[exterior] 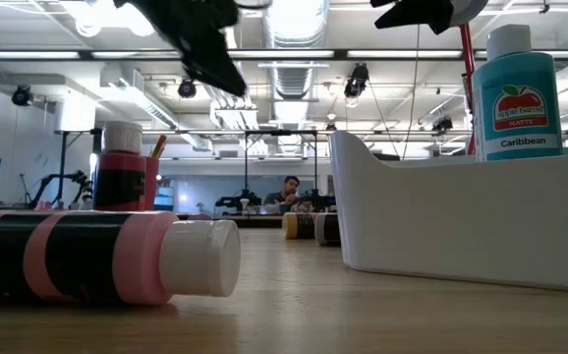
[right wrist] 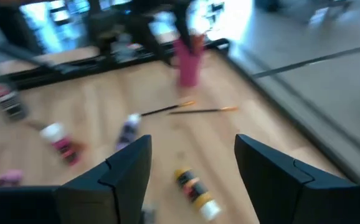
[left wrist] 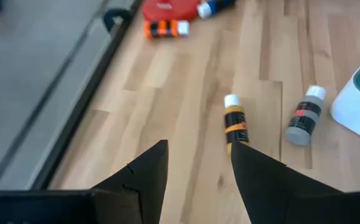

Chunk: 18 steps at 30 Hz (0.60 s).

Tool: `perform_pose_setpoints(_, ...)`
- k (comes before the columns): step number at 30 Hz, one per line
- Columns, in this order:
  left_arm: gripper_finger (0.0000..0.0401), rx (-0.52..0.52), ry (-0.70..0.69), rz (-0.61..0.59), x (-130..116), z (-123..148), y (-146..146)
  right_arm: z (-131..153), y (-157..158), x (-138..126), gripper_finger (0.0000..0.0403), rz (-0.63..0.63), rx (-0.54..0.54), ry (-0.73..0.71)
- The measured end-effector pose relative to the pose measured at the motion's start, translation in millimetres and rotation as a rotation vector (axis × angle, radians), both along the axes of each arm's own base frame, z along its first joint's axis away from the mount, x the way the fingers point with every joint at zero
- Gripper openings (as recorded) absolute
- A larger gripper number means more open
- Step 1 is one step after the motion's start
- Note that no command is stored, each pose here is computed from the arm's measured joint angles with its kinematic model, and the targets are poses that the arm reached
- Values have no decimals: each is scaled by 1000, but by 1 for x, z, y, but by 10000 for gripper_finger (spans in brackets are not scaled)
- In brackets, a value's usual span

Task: Pick & Place Paint Supplies
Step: Put the orange paint bottle into the white bin

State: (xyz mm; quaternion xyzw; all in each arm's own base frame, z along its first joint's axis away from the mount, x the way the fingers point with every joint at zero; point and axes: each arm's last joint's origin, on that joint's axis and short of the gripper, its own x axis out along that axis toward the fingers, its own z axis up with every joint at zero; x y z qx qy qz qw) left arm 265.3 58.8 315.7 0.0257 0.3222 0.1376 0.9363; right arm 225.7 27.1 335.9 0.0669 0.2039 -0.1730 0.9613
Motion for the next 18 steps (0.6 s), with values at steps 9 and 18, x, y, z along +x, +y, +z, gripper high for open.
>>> perform_pose_setpoints(9, 181, -74, 131, -54, 54, -1, 0, 1, 10, -14, 246, 161, 97, 97)
perform_pose_setpoints(18, 181, 0, 163, -34, 55, 14, -24, 20, 25, -5, 221, 192, 57, 79)
